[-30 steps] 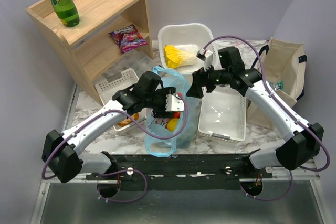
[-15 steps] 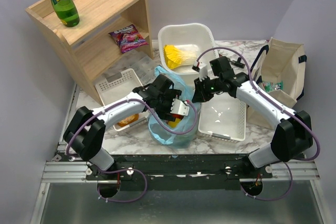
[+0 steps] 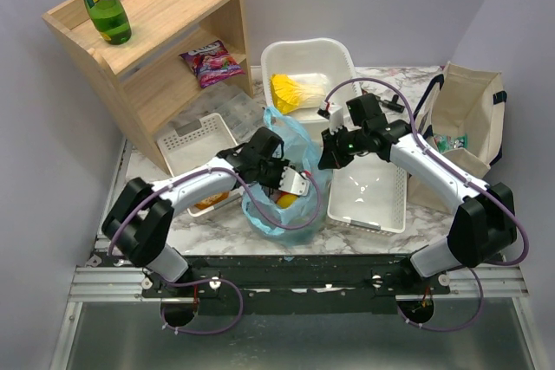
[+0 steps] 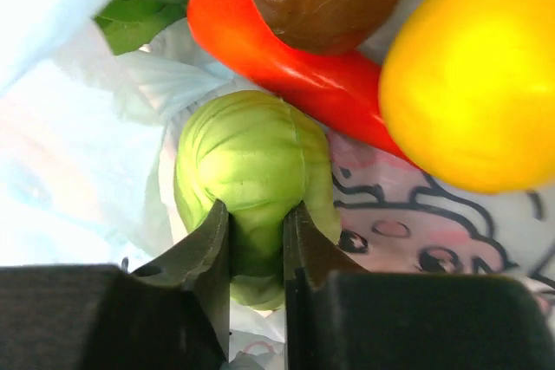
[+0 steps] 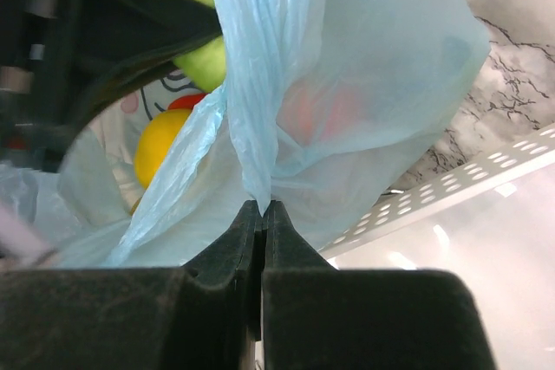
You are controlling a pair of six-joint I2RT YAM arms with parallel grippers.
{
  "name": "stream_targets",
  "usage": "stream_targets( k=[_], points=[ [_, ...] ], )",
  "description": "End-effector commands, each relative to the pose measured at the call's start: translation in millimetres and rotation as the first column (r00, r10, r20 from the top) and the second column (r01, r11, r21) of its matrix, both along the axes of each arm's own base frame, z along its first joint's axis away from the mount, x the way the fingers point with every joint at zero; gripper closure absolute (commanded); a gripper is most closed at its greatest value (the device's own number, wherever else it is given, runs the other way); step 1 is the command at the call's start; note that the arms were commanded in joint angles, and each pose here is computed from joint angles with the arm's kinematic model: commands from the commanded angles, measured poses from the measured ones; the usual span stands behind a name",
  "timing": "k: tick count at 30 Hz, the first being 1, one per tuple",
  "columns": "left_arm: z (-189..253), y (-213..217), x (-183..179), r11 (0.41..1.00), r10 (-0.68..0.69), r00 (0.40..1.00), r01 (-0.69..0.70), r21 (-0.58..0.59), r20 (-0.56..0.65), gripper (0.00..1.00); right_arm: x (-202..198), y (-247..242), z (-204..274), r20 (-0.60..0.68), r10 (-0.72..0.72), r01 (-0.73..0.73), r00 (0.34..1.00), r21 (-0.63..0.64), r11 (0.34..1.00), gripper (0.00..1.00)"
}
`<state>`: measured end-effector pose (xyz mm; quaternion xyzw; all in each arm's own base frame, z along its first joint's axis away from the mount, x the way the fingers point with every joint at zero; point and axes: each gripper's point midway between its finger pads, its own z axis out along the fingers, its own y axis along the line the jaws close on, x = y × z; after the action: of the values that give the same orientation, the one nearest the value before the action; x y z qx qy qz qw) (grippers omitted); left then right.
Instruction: Untie the knot of the grocery bags and take out the mixed food
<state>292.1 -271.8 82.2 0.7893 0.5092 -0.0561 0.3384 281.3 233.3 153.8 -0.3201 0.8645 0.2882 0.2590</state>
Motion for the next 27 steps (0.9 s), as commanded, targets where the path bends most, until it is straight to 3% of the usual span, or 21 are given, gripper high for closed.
stream_targets(
  k=[1,8,12,15,20,24,27],
  points=[
    [68.5,-5.9,-43.1,0.982,-0.07,0.993,0.053,-0.18,-0.091,0.9,0.8,5.1,8.2,0.023,0.014,-0.015,1.0,0.03,0.999,0.99],
    [135.6,-8.0,-83.4,0.934,-0.146,0.977,0.084,-0.346,-0.155,0.93,6.9,8.5,9.3,0.034,-0.006,0.005,0.999,0.043,0.999,0.99],
    [184.2,-9.7,-81.9,0.873,-0.121,0.981,0.032,-0.487,-0.153,0.97,7.3,8.3,13.0,0.045,-0.004,0.002,0.999,0.046,0.999,0.99],
    [233.6,-15.8,-40.9,0.798,0.016,0.988,-0.104,-0.594,-0.152,0.99,4.5,6.6,14.2,0.049,-0.001,-0.001,0.999,0.045,0.999,0.99],
    [288.7,-25.8,71.7,0.673,0.297,0.937,-0.341,-0.656,-0.182,0.96,-1.4,1.4,9.9,0.053,0.008,-0.009,0.999,0.029,1.0,0.99],
    [269.9,-35.3,147.1,0.637,0.401,0.889,-0.444,-0.63,-0.221,0.93,-1.6,-0.3,9.9,0.068,0.002,-0.004,0.998,0.029,1.0,0.99],
    [237.9,-44.0,189.1,0.652,0.439,0.868,-0.486,-0.582,-0.233,0.93,-0.6,0.1,12.5,0.081,0.004,-0.006,0.997,0.034,0.999,0.99]
  ],
)
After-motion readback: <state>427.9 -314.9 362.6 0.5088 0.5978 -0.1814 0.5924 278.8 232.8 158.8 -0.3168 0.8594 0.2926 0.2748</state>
